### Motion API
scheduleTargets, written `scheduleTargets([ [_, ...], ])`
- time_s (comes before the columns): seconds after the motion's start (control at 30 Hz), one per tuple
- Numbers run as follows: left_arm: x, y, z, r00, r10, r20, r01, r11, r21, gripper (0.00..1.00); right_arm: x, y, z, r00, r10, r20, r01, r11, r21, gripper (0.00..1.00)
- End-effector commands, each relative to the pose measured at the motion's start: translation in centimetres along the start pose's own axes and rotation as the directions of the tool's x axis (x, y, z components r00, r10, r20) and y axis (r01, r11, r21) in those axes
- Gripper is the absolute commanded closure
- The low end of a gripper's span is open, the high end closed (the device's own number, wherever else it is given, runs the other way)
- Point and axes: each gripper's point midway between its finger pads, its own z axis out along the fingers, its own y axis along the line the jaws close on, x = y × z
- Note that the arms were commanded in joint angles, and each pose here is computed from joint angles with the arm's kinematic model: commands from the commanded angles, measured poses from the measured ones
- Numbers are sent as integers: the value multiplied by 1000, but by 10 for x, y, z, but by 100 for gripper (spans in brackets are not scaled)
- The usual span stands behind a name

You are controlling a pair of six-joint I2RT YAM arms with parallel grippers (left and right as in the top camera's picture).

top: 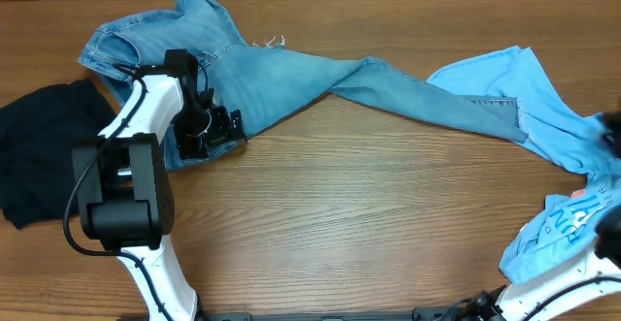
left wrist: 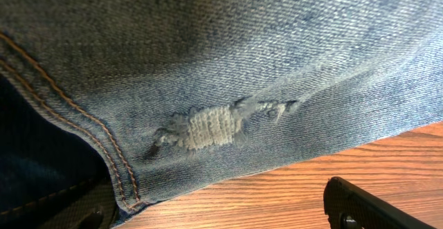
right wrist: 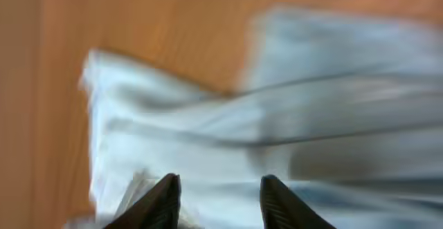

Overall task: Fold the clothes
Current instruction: 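Grasp a jeans leg hem with the right gripper and pull it right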

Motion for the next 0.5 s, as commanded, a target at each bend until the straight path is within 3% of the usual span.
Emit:
scheduleTargets([
  [0.0,52,28,59,966,-81,-245,65,995,-73,2,49,82,37,923,-372,-96,366,928,-75,27],
  [0.13,52,28,59,966,-81,-244,65,995,-72,2,72,139,78,805,-592,-41,592,800,99,11],
  [0.23,51,28,59,968,-78,-239,63,996,-71,2,77,171,92,730,-683,27,662,717,218,9],
  [0.3,51,28,59,968,-78,-240,63,995,-71,2,69,171,96,745,-664,67,624,728,284,8],
  [0.47,51,28,59,968,-78,-240,63,995,-71,2,74,134,128,779,-626,-14,600,739,307,6],
])
